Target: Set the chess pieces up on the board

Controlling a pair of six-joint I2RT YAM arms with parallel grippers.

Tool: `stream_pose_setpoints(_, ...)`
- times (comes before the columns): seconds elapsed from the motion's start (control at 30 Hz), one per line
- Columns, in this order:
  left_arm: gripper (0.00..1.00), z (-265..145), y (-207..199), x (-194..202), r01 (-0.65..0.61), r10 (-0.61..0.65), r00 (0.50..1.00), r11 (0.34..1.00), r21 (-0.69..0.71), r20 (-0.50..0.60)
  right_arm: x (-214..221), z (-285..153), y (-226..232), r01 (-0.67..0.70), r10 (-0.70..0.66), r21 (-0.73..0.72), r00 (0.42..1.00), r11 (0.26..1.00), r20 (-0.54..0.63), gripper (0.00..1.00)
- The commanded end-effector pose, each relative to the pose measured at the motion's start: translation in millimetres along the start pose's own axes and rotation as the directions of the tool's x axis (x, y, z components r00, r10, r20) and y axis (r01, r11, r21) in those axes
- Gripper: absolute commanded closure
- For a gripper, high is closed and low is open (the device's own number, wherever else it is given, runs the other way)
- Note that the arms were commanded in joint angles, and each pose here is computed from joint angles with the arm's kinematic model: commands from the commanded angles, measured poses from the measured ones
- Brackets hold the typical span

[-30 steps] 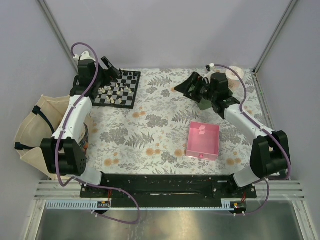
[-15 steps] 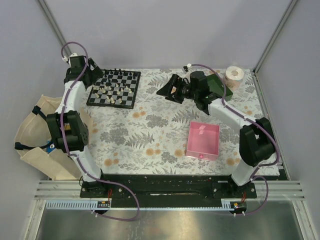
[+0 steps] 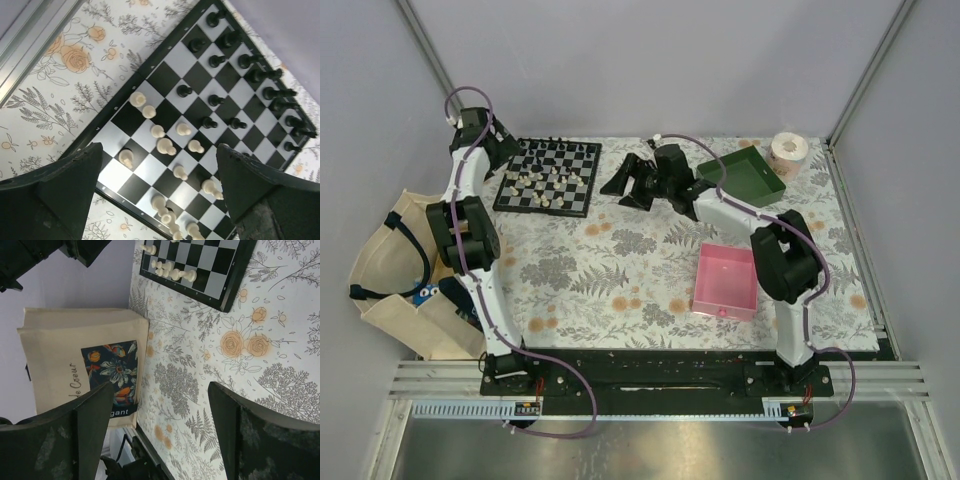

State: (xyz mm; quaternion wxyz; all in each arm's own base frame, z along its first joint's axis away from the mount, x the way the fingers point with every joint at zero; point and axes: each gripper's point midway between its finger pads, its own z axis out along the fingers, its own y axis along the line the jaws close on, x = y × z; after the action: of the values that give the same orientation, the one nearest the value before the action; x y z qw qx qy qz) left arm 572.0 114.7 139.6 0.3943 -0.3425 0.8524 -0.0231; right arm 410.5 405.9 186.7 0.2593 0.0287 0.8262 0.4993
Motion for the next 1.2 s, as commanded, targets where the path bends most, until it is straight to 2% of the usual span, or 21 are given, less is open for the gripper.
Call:
stream_pose_setpoints(0.0,0.01,8.1,16.3,-12.8,0.04,-0.04,0.999,0.999,0.001,-0.023,-17.3,24.2,-0.9,-0.058,0.057,0.006,0.996,0.998,0.071,0.15)
stream_pose_setpoints(0.17,0.01,29.8,32.3,3.6,0.095,-0.095,0.99,0.995,0.0,-0.1,-22.8,59.4,-7.6,-0.069,0.069,-0.004,0.995,0.998,0.076,0.14)
stream_pose_setpoints(0.37,0.01,50.8,48.6,13.2,0.1,-0.101,0.986,0.995,-0.011,-0.133,-20.2,88.7,-14.0,-0.103,0.105,-0.025,0.992,0.994,0.076,0.14)
stream_pose_setpoints(0.7,0.01,65.3,51.7,36.1,0.104,-0.093,0.971,0.994,0.04,-0.219,-25.4,129.8,-24.3,-0.133,0.133,-0.009,0.99,0.991,0.055,0.12)
stream_pose_setpoints(0.87,0.01,70.1,53.5,56.5,0.107,-0.086,0.954,0.993,0.055,-0.289,-26.7,134.3,-34.8,-0.144,0.143,0.014,0.987,0.989,0.079,0.12)
stream_pose_setpoints(1.17,0.01,63.4,50.2,75.2,0.115,-0.076,0.942,0.988,0.102,-0.328,-25.4,143.6,-53.2,-0.166,0.161,0.045,0.982,0.985,0.096,0.11)
